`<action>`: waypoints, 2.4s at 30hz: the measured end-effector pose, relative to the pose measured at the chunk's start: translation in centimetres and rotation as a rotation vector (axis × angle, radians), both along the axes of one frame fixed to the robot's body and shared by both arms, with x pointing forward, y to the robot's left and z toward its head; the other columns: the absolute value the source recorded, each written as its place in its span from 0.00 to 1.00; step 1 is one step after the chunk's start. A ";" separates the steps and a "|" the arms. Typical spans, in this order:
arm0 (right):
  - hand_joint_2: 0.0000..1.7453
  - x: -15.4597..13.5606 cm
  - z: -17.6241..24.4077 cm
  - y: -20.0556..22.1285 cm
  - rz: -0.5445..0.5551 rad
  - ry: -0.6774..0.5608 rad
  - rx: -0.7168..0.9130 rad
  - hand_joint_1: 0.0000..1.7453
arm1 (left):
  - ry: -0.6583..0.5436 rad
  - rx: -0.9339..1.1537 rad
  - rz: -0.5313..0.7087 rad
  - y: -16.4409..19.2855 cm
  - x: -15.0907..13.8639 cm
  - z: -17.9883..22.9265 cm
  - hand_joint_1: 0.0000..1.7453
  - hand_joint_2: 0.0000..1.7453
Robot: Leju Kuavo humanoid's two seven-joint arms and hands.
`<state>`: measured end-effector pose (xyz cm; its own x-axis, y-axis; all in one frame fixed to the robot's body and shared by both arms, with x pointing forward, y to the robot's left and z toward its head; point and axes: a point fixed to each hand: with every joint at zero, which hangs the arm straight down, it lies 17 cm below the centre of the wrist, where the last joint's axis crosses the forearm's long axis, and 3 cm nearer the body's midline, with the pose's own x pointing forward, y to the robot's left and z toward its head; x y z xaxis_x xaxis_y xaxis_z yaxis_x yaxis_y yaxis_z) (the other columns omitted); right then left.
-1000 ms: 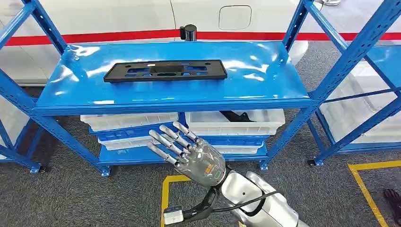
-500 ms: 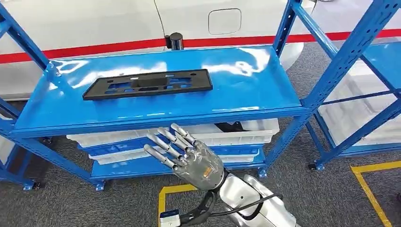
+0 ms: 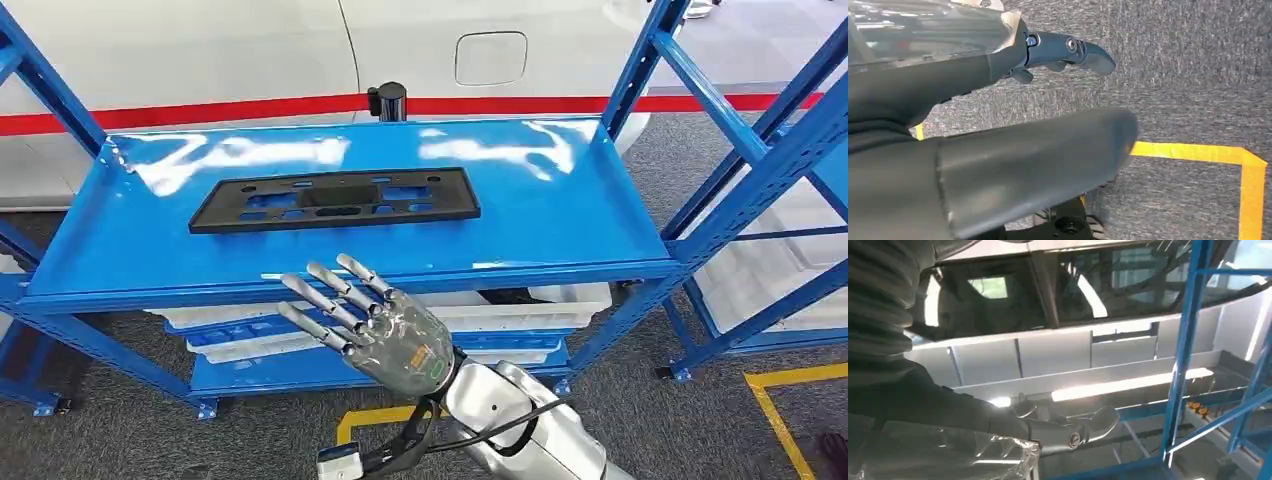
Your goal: Take the parts from the cabinet and place them on the table.
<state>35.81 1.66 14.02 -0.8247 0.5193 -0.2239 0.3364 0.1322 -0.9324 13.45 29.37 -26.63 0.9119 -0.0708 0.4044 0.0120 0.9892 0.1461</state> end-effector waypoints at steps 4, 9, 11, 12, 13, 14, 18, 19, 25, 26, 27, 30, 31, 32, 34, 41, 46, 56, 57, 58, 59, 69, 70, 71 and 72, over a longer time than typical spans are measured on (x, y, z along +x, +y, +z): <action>1.00 -0.3 -0.3 0.5 0.013 0.019 0.006 0.00 | -0.002 -0.001 -0.005 -0.1 0.0 0.0 0.00 0.00; 1.00 -0.6 -0.2 1.1 0.027 0.026 0.010 0.00 | -0.004 0.001 -0.008 -0.1 0.1 0.0 0.00 0.00; 1.00 -0.7 0.2 1.6 0.039 0.026 0.019 0.00 | -0.007 -0.002 -0.013 -0.4 0.4 0.1 0.00 0.00; 1.00 -0.8 0.2 1.9 0.046 0.033 0.021 0.00 | -0.006 0.000 -0.014 -0.3 0.4 0.1 0.00 0.00; 1.00 -1.0 0.1 2.0 0.051 0.038 0.017 0.00 | -0.004 0.002 -0.014 -0.3 0.3 0.1 0.00 0.00; 1.00 -1.1 0.0 2.1 0.054 0.043 0.016 0.00 | 0.000 0.003 -0.014 -0.3 0.2 0.0 0.00 0.00; 1.00 -1.6 -0.7 2.8 0.075 0.087 0.014 0.00 | 0.022 0.026 -0.014 0.1 -0.3 -0.1 0.00 0.00; 1.00 -1.8 -0.8 3.2 0.083 0.100 0.015 0.00 | 0.031 0.036 -0.017 0.2 -0.4 -0.2 0.00 0.00; 1.00 -2.6 -2.4 5.0 0.116 0.171 -0.004 0.00 | 0.047 0.054 -0.033 0.3 -0.1 -0.2 0.00 0.00; 1.00 -2.5 -2.8 5.1 0.116 0.183 -0.012 0.00 | 0.046 0.056 -0.035 0.3 0.0 -0.2 0.00 0.00; 1.00 -2.5 -2.9 5.2 0.118 0.189 -0.014 0.00 | 0.047 0.057 -0.035 0.3 0.1 -0.2 0.00 0.00; 1.00 -2.8 -3.8 6.0 0.130 0.224 -0.028 0.00 | 0.048 0.065 -0.041 0.3 0.3 -0.1 0.00 0.00; 1.00 -3.0 -4.2 6.3 0.134 0.236 -0.036 0.00 | 0.048 0.065 -0.042 0.3 0.4 -0.1 0.00 0.00; 1.00 -3.1 -4.6 6.5 0.137 0.248 -0.043 0.00 | 0.048 0.064 -0.042 0.2 0.5 -0.1 0.00 0.00; 1.00 -3.3 -5.0 7.0 0.143 0.265 -0.050 0.00 | 0.049 0.066 -0.046 0.1 0.6 -0.1 0.00 0.00; 1.00 -3.4 -6.0 7.8 0.149 0.291 -0.069 0.00 | 0.046 0.068 -0.051 0.1 1.0 0.0 0.00 0.00; 1.00 -3.2 -6.7 7.9 0.142 0.330 -0.065 0.00 | 0.047 0.072 -0.058 0.2 1.1 0.0 0.00 0.00; 1.00 -0.2 -8.5 6.9 0.027 0.356 -0.085 0.00 | 0.046 0.081 -0.056 0.3 1.3 0.0 0.00 0.00; 1.00 0.1 -8.7 6.7 0.018 0.357 -0.090 0.00 | 0.046 0.082 -0.056 0.4 1.3 0.0 0.00 0.00; 1.00 0.3 -8.9 6.6 0.010 0.359 -0.094 0.00 | 0.046 0.082 -0.056 0.4 1.2 0.0 0.00 0.00; 1.00 0.5 -9.0 6.5 0.004 0.359 -0.098 0.00 | 0.047 0.082 -0.056 0.4 1.2 0.0 0.00 0.00; 1.00 5.3 -10.5 2.9 -0.220 0.337 -0.128 0.00 | 0.053 0.088 -0.072 0.3 1.0 0.0 0.00 0.00; 1.00 5.9 -10.6 2.3 -0.246 0.336 -0.123 0.00 | 0.053 0.088 -0.074 0.3 1.0 0.0 0.00 0.00; 1.00 6.3 -10.6 1.8 -0.267 0.335 -0.119 0.00 | 0.053 0.089 -0.076 0.3 1.0 0.0 0.00 0.00; 1.00 6.8 -10.7 1.1 -0.296 0.335 -0.116 0.00 | 0.054 0.090 -0.080 0.3 1.0 0.0 0.00 0.00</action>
<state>42.65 2.80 3.29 -0.6818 0.7304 -0.0408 0.0218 -0.0355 -0.9991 14.47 29.70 -26.66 0.9222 -0.1781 0.3432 0.1007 0.9676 0.2313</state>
